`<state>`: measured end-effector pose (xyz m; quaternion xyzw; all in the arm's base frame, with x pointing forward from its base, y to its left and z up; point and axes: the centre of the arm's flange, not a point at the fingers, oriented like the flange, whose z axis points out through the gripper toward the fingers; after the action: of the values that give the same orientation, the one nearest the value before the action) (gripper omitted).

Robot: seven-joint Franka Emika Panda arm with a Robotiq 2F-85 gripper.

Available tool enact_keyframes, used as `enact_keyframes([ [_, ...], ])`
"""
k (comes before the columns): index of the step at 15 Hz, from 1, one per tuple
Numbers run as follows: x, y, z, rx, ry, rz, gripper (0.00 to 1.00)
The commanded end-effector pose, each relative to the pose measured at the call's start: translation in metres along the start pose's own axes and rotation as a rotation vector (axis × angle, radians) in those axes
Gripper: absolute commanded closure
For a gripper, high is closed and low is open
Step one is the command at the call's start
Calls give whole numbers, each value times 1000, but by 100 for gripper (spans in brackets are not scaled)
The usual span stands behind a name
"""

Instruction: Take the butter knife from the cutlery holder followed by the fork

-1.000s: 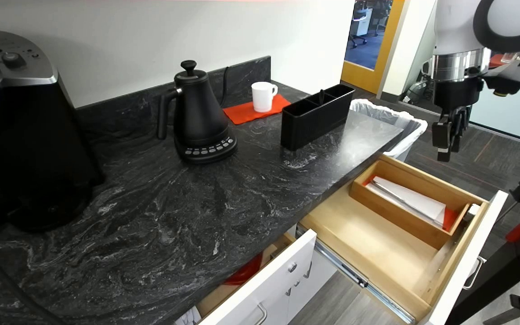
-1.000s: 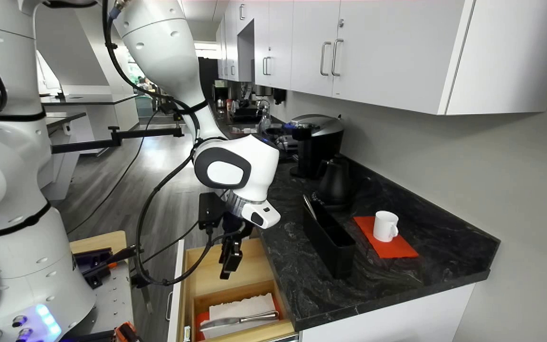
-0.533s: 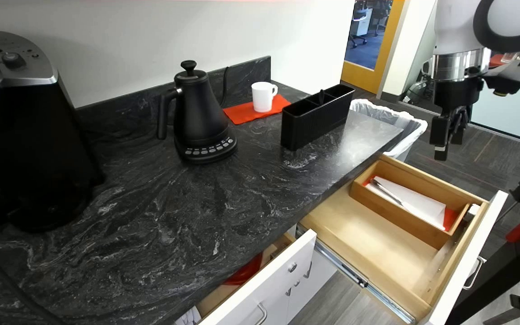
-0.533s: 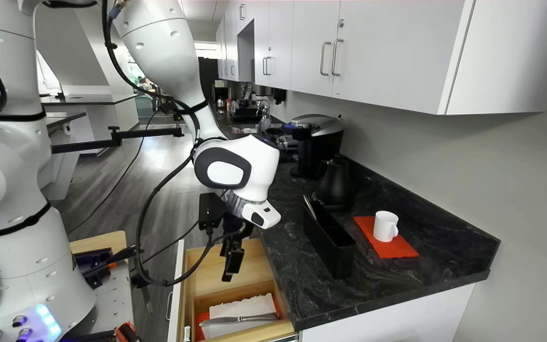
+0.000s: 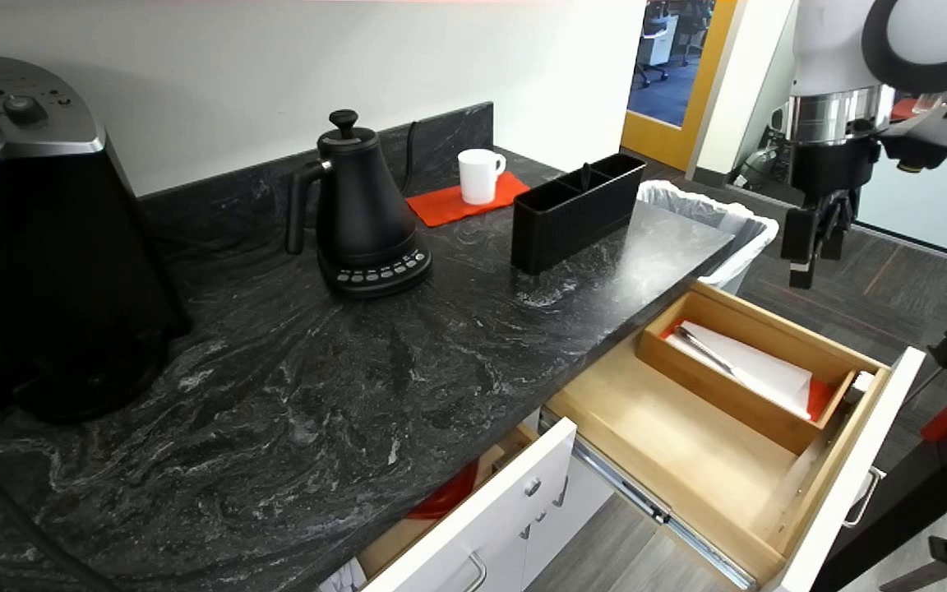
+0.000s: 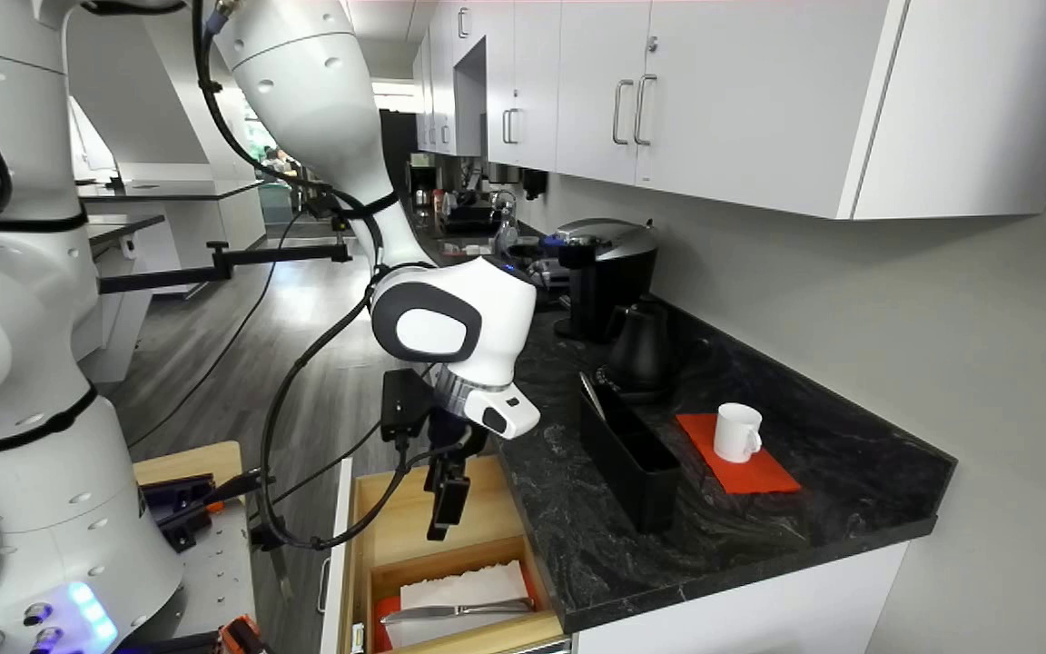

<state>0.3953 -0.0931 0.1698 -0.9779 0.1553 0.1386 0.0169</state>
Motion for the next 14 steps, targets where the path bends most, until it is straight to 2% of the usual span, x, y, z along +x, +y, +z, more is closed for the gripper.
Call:
enact_keyframes([
  [1,-8,10,-12,7,49,4,0],
  [6,-3,10,-22,24,159,10,0],
  [14,15,4,-45,56,439,-2,0],
])
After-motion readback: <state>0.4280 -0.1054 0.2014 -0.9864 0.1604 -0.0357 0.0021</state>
